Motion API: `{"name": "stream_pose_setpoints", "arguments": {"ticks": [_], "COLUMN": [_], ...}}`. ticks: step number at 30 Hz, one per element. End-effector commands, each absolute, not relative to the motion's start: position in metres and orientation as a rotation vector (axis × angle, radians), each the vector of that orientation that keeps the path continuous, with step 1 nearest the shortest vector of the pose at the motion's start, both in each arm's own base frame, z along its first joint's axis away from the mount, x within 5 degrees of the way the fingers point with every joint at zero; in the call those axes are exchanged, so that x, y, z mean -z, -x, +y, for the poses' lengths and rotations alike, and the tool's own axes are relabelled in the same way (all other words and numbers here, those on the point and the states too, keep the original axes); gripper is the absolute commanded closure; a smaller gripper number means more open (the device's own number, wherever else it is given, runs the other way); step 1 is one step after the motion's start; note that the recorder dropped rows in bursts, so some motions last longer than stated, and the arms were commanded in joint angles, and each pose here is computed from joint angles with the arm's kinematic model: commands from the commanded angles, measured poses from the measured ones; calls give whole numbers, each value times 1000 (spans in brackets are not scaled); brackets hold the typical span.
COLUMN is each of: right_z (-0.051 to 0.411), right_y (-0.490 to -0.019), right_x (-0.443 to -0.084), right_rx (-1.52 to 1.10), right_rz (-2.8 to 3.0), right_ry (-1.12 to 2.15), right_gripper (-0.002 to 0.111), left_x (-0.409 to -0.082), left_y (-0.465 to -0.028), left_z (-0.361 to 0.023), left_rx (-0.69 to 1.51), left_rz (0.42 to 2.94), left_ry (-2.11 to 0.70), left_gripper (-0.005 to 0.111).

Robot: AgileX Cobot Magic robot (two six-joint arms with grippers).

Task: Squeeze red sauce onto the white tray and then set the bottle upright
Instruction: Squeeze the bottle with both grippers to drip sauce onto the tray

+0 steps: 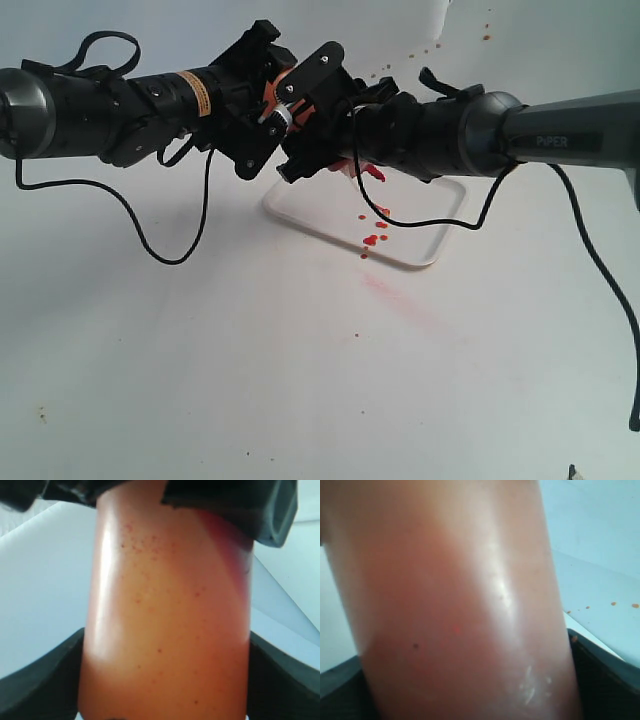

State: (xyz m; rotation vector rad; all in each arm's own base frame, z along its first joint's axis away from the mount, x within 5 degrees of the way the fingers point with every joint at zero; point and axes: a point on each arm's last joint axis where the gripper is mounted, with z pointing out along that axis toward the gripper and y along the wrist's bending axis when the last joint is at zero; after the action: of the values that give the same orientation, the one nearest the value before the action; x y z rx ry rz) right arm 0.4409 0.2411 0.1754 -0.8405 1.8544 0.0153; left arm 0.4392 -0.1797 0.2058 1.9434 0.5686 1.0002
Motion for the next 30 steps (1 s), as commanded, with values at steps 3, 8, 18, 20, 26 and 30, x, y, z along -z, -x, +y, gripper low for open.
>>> {"name": "stream_pose_setpoints", "arguments": {"ticks": [3, 8, 18, 20, 26, 30], "right_z": [239, 239, 239, 240, 243, 244], "right_y": [-444, -444, -444, -443, -435, -426], "right_x": [-181, -181, -181, -180, -191, -208], "right_rx": [-11, -10, -20, -32, -89, -152], "right_rz": [1840, 1840, 1849, 1860, 1882, 1896], "right_ry": [782, 782, 767, 788, 863, 911], "right_gripper": [108, 107, 4, 3, 3, 3], "left_x": [-219, -218, -217, -217, -217, -217], "left_y": [-440, -440, -440, -440, -440, -440], "left_z": [-180, -180, -179, -179, -179, -179], "left_rx": [-988, -988, -989, -989, -989, -989], "left_rz": [597, 602, 608, 608, 610, 611], "left_ry": [-1843, -1849, -1864, -1864, -1867, -1868], "left_gripper": [107, 107, 107, 107, 107, 107]}}
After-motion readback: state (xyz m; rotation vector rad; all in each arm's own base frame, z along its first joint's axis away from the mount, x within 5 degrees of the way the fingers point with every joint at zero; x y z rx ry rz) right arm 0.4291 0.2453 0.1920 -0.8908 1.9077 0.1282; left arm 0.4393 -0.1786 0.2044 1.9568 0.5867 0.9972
